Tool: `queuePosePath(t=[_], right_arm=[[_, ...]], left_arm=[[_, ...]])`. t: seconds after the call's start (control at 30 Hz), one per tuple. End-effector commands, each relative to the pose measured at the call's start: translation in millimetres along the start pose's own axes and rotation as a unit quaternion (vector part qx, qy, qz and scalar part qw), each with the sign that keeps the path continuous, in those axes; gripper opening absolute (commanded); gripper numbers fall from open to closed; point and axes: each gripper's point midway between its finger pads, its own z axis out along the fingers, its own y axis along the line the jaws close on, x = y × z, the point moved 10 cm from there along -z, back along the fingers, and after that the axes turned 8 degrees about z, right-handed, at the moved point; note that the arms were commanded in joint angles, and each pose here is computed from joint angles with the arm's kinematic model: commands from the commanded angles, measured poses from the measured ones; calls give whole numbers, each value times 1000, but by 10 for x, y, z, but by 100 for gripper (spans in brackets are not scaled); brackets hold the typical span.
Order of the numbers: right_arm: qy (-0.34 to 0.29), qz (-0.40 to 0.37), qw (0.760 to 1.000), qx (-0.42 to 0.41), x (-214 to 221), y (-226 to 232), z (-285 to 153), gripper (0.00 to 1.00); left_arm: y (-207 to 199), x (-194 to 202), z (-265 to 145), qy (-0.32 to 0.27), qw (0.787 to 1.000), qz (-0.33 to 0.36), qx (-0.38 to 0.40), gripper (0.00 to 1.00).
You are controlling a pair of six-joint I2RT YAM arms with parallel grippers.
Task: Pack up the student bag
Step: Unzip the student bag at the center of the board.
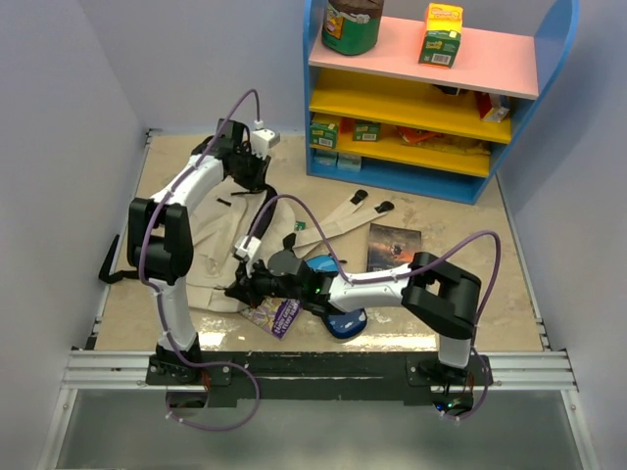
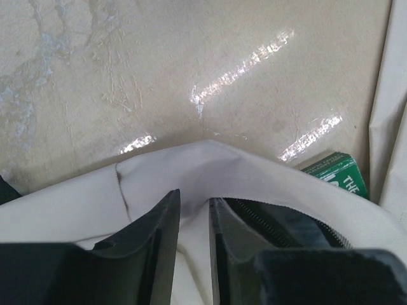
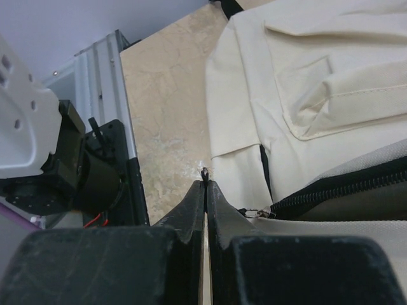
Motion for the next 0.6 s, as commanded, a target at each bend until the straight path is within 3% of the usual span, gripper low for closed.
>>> queuePosePath(t=[0.0, 0.07, 0.1, 0.23, 0.37, 0.57], right_arm=[[1, 11, 1000, 19, -45, 120, -68, 2], [-6, 10, 999, 34, -57, 107, -183, 9], [-4, 11, 999, 37, -57, 108, -219, 24], [-1, 2, 999, 40, -116, 139, -352, 46], [-29, -3, 999, 38, -355, 170, -557, 53], [-88, 12, 994, 63, -714, -4, -954, 56]], left_arm=[[23, -189, -264, -38, 999, 14, 1, 37], [-11, -162, -323, -36, 999, 29, 10, 45], [-42, -178, -418, -42, 998, 36, 12, 46], [-125, -164, -676, -43, 998, 50, 21, 47], [-248, -186, -1048, -64, 995, 73, 27, 48], [-524, -14, -1151, -82, 988, 82, 101, 49]])
